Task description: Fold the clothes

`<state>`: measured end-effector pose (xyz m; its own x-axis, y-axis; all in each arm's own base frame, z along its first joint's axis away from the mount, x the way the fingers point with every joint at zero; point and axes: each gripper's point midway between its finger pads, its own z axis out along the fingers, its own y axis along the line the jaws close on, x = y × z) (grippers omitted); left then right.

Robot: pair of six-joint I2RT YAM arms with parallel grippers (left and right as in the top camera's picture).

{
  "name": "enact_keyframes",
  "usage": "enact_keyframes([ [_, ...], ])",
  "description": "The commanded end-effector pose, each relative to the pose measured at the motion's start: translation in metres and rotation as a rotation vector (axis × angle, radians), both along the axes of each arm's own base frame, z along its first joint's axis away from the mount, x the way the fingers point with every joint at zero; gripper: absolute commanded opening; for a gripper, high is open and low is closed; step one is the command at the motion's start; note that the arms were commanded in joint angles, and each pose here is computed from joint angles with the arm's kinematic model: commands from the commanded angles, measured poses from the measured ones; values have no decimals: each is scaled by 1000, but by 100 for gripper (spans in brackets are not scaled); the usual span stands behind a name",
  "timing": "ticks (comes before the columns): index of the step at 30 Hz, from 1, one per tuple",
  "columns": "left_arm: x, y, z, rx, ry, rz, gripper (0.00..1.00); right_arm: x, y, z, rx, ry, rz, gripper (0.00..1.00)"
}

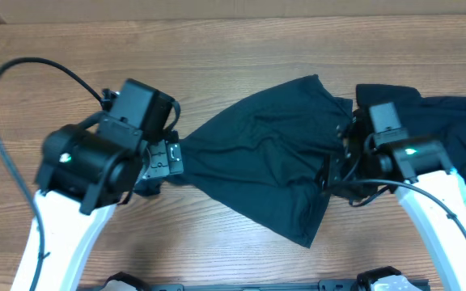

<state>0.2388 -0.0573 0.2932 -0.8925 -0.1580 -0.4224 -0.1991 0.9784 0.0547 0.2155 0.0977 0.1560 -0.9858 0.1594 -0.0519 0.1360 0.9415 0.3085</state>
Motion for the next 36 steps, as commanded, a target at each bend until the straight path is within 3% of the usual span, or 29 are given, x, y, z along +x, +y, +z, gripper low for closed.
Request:
enact_keyframes([
  [1, -4, -2, -39, -29, 65, 85, 100, -30, 13, -52, -36, 78, 117, 45],
  [4, -2, -7, -64, -40, 101, 90, 100, -57, 41, -85, -14, 100, 242, 45],
  [9, 16, 16, -70, -70, 93, 108, 100, -93, 64, -122, -49, 113, 300, 45],
  [14, 18, 31, -77, -90, 120, 118, 100, -94, 49, -139, -120, 135, 139, 45],
  [17, 20, 23, -77, -135, 116, 104, 100, -94, 43, -143, -159, 155, 55, 53],
  [22, 20, 19, -77, -154, 120, 87, 100, -91, 37, -162, -231, 216, -104, 58],
  [24, 21, 19, -77, -148, 120, 68, 100, -93, 30, -172, -282, 248, -160, 48],
  [27, 21, 19, -77, -140, 120, 45, 100, -85, 31, -178, -297, 219, -165, 48],
  [28, 21, 19, -77, -140, 119, 45, 100, -85, 31, -178, -298, 218, -161, 43],
  [32, 22, 19, -77, -135, 119, 31, 100, -82, 33, -172, -299, 213, -128, 4],
  [36, 21, 19, -77, -131, 120, 30, 100, -67, 43, -135, -288, 181, -95, 4],
])
